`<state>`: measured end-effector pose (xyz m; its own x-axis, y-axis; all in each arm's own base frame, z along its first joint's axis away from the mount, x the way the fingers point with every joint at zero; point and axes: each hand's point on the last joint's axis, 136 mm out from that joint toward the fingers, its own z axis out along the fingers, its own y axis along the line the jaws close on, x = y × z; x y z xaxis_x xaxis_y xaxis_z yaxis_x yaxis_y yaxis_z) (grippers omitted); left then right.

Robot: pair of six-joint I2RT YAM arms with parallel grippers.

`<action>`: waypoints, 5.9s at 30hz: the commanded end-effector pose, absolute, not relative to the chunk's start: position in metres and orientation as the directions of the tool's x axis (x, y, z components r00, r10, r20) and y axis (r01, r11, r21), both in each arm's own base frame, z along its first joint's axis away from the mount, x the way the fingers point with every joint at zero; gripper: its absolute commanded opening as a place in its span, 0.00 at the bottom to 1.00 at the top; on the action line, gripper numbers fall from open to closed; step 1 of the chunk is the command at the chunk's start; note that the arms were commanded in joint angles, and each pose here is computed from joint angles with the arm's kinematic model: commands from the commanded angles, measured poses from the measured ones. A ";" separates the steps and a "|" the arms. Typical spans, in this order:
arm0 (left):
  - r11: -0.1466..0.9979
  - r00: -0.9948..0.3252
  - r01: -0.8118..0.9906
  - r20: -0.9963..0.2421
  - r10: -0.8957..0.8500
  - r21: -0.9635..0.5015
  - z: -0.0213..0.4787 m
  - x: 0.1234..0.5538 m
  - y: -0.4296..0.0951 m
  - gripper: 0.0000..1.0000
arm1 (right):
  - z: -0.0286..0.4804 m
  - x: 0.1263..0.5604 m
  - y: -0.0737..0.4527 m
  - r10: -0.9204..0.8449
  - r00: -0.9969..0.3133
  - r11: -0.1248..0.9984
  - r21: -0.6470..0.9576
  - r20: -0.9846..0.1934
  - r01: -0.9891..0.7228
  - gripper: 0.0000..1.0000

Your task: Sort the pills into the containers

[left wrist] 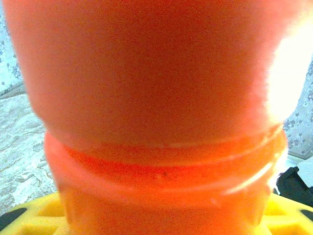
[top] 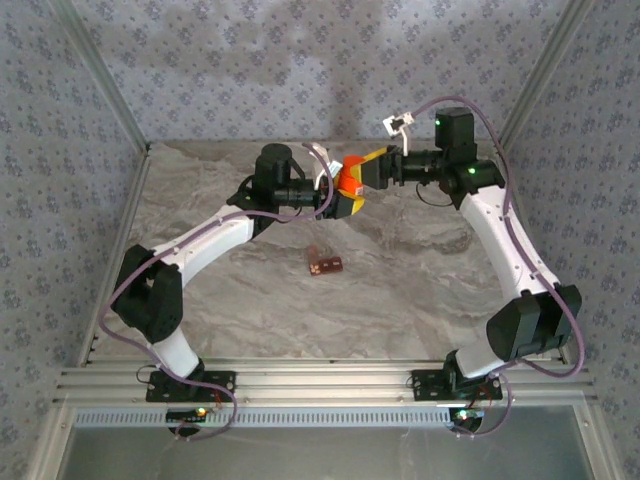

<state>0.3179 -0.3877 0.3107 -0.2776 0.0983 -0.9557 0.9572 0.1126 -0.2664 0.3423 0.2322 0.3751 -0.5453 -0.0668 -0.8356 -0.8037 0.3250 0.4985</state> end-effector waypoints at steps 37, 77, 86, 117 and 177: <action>0.329 -0.229 0.923 -0.972 0.048 -0.201 0.312 0.348 -0.392 0.00 | 0.327 0.359 0.256 0.002 -0.548 0.673 0.406 -0.837 -0.618 0.66; 0.064 -0.266 0.963 -0.958 0.105 -0.260 0.322 0.313 -0.390 0.00 | 0.382 0.346 0.244 -0.085 -0.525 0.302 0.481 -0.847 -0.823 0.81; 0.067 -0.257 0.966 -0.961 0.104 -0.251 0.323 0.312 -0.390 0.00 | 0.371 0.346 0.246 -0.104 -0.546 0.313 0.494 -0.831 -0.811 0.67; 0.285 -0.221 0.938 -0.974 0.053 -0.197 0.322 0.343 -0.379 0.00 | 0.321 0.372 0.252 0.101 -0.614 0.699 0.495 -0.783 -0.516 0.47; 0.197 -0.240 0.956 -0.965 0.105 -0.217 0.326 0.328 -0.384 0.00 | 0.339 0.355 0.235 -0.058 -0.593 0.483 0.497 -0.803 -0.721 0.51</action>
<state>0.3234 -0.3843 0.2928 -0.3367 0.1665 -0.9268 0.9360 0.1670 -0.3100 0.3530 0.2352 0.3546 -0.5508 -0.0746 -0.8313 -0.7803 0.3996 0.4811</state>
